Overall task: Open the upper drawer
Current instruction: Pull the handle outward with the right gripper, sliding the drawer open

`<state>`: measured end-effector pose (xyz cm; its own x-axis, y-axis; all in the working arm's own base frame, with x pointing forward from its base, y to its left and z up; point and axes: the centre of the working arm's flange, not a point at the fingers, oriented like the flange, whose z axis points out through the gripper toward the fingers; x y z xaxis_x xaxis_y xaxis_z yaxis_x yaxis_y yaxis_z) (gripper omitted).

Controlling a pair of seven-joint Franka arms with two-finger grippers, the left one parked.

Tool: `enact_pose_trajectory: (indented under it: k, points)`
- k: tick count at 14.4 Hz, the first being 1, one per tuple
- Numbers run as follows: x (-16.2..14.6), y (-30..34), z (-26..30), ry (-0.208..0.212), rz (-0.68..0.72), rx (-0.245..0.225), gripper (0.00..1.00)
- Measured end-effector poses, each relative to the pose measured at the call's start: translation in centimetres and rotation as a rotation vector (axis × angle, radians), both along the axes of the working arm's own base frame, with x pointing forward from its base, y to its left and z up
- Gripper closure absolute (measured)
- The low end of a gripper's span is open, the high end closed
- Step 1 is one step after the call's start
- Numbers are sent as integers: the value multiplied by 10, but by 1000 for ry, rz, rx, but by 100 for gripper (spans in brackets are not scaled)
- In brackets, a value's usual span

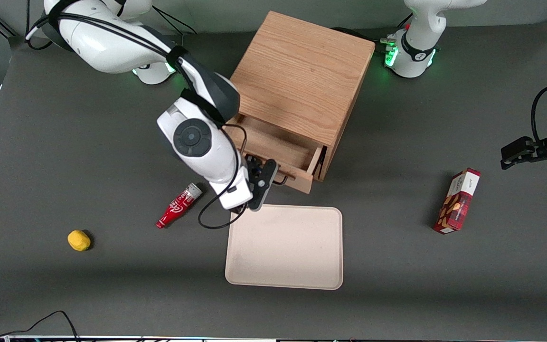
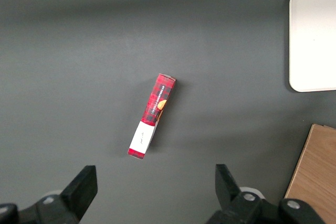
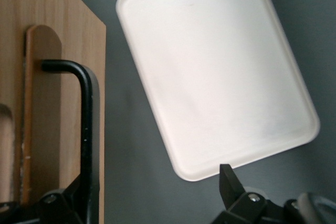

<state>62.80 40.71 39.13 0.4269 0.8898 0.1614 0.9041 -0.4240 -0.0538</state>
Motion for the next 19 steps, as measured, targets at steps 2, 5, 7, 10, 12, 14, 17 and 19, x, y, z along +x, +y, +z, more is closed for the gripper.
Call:
enact_pose_trajectory:
  k: [2,5,7,10,12,14,17,19]
  points:
    - [15,-12,1,-34,-19,8,0]
    - [34,-29,3,-85,-44,11,0]
    - [44,-41,4,-106,-51,2,0]
    - [57,-56,4,-128,-68,-10,0]
    - [64,-63,5,-143,-78,-9,0]
    - [68,-68,7,-151,-84,-8,0]
    - [72,-72,6,-152,-90,-8,0]
    - [72,-71,6,-152,-90,-7,0]
